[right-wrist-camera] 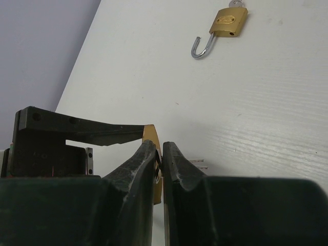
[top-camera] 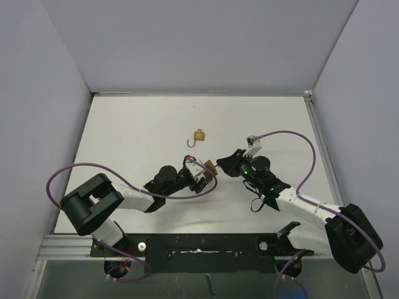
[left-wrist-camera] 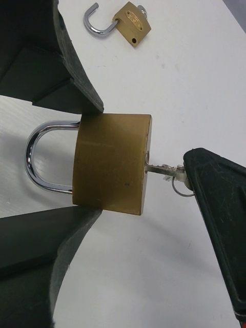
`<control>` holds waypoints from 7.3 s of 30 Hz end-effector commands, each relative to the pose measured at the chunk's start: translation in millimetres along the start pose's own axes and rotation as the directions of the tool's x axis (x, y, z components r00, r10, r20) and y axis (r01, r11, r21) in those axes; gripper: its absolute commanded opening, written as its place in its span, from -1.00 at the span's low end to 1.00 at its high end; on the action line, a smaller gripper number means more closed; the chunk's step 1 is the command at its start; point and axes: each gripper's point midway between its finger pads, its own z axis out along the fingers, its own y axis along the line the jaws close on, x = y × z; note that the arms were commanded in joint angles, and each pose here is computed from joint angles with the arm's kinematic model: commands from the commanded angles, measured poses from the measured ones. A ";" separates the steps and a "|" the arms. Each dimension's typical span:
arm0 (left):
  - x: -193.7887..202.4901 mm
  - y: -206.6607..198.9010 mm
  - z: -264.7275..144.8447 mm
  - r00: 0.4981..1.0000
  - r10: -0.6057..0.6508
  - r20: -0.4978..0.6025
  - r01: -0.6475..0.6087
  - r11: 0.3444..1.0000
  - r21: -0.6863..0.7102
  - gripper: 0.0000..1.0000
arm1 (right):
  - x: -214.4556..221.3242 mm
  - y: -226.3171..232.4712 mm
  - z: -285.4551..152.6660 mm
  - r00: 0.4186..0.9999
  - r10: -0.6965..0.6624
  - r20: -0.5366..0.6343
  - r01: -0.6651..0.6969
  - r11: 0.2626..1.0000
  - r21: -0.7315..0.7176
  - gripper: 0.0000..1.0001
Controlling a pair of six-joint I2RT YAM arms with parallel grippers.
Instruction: Unlock with the key
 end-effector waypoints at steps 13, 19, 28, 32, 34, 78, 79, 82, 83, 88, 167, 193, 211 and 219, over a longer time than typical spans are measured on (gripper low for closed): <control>-90.8 -14.9 14.4 0.946 0.044 0.321 -0.065 0.996 0.057 -1.00 | -11.5 9.9 -4.6 0.998 -0.015 0.058 0.016 1.000 -0.014 -1.00; -100.4 -6.4 16.1 0.940 0.072 0.332 -0.081 0.997 0.014 -1.00 | -5.8 10.9 -6.0 0.999 -0.024 0.047 0.025 1.000 -0.009 -1.00; -122.3 -0.5 17.9 0.928 0.081 0.365 -0.081 0.997 -0.014 -1.00 | 3.2 10.7 -5.1 0.999 -0.017 0.028 0.018 1.000 -0.012 -1.00; -124.0 1.5 19.2 0.931 0.075 0.357 -0.073 0.997 -0.020 -1.00 | 2.4 12.7 -5.3 0.999 -0.017 0.030 0.018 1.000 -0.016 -1.00; -123.9 1.6 19.0 0.931 0.075 0.356 -0.072 0.997 -0.021 -1.00 | 1.3 13.2 -5.4 0.999 -0.017 0.033 0.018 1.000 -0.017 -1.00; -65.2 -11.5 -0.4 0.996 0.012 -0.084 -0.005 0.997 0.072 -1.00 | -42.8 -52.3 -20.7 0.880 -0.428 -0.205 0.465 0.862 0.199 0.91; -66.3 -11.5 -0.7 0.997 0.013 -0.081 -0.007 0.997 0.073 -1.00 | -39.3 -53.9 -19.7 0.871 -0.433 -0.234 0.478 0.855 0.199 0.91; -70.0 -11.7 -1.7 0.997 0.021 -0.075 -0.015 0.997 0.076 -1.00 | -30.3 -56.1 -16.4 0.841 -0.448 -0.305 0.515 0.835 0.194 0.92; -70.8 -12.1 -1.6 0.997 0.022 -0.078 -0.016 0.997 0.079 -1.00 | -29.6 -55.8 -15.0 0.835 -0.453 -0.313 0.523 0.830 0.194 0.92; -69.9 -12.4 1.4 0.994 0.032 -0.101 -0.022 0.996 0.091 -1.00 | -22.5 -52.0 -9.1 0.820 -0.464 -0.336 0.541 0.819 0.189 0.93; -65.1 -12.3 27.9 0.985 -0.115 -0.129 0.121 0.992 0.042 -1.00 | -54.2 -25.7 -10.4 0.993 0.072 -0.098 -0.091 0.974 -0.207 0.07; -77.9 -9.1 35.3 0.989 -0.108 -0.096 0.112 0.993 0.037 -1.00 | -5.9 -3.8 8.1 0.975 0.057 -0.214 -0.115 0.957 -0.265 -0.36; -88.6 0.9 34.2 0.993 -0.101 -0.062 0.100 0.995 -0.011 -1.00 | 7.4 -7.4 9.6 0.967 0.057 -0.247 -0.122 0.958 -0.259 -0.48; -91.3 1.0 32.8 0.994 -0.100 -0.054 0.100 0.995 -0.010 -1.00 | 6.3 -10.6 12.8 0.968 0.061 -0.242 -0.122 0.961 -0.248 -0.34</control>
